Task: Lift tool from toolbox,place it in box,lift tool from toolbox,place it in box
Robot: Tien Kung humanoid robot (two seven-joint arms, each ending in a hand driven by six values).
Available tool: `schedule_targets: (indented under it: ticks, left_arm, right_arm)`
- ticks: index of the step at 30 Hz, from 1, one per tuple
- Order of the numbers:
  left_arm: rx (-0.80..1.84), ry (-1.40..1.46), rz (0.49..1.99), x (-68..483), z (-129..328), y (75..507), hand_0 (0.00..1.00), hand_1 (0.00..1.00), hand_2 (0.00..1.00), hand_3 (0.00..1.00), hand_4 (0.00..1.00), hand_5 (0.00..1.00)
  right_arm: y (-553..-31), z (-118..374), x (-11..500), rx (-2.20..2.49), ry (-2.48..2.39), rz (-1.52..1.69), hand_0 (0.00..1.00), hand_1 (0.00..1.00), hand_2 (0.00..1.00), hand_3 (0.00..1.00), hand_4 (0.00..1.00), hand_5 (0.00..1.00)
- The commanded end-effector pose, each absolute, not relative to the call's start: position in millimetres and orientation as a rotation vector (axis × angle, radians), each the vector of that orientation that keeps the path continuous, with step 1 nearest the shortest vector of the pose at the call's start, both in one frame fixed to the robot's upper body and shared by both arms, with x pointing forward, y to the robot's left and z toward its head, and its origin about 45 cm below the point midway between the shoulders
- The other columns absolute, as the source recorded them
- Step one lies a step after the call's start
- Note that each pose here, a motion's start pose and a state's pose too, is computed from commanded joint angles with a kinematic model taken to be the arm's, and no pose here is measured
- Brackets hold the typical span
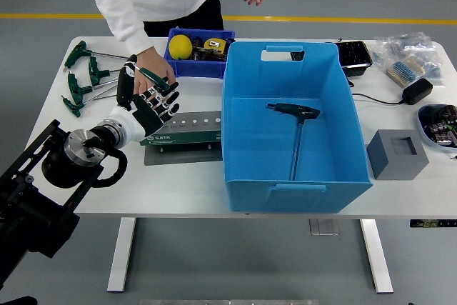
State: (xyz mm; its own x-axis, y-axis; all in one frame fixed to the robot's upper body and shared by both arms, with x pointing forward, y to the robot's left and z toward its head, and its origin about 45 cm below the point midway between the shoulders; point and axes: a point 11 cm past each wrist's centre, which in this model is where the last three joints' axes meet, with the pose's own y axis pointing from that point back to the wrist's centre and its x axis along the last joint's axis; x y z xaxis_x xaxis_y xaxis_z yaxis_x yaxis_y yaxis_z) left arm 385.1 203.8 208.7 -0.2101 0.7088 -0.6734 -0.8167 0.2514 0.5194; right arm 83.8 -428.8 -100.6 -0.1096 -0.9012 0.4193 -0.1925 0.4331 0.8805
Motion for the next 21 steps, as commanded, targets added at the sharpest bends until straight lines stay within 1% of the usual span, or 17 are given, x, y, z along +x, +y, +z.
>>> schedule_targets:
  ticks: [1, 6, 7, 13, 21]
  left_arm:
    - [-0.136, 1.1, 1.39, 386, 215, 203, 0.236, 0.436, 0.721, 0.679, 0.923, 0.946]
    - [-0.168, 1.062, 1.382, 384, 241, 205, 0.236, 0.436, 0.721, 0.679, 0.923, 0.946]
    - [-0.179, 1.058, 1.375, 383, 247, 205, 0.256, 0.471, 0.73, 0.654, 0.925, 0.939]
    - [-0.237, 1.017, 1.285, 378, 282, 192, 0.263, 0.482, 0.735, 0.651, 0.933, 0.945]
    - [-0.27, 0.948, 1.148, 373, 326, 161, 0.259, 0.485, 0.739, 0.645, 0.933, 0.941]
  right_arm:
    - [-429, -101, 84, 0.985, -1.588, -0.808, 0.667, 0.642, 0.707, 0.573, 0.825, 0.744]
    - [-429, -101, 82, 0.983, -1.585, -0.809, 0.667, 0.642, 0.707, 0.573, 0.825, 0.744]
    - [-429, -101, 82, 0.982, -1.586, -0.811, 0.667, 0.642, 0.706, 0.573, 0.825, 0.743]
    - [-430, -101, 81, 0.979, -1.589, -0.813, 0.67, 0.638, 0.706, 0.573, 0.826, 0.743]
    - [-430, -101, 82, 0.98, -1.59, -0.812, 0.668, 0.64, 0.706, 0.573, 0.826, 0.743]
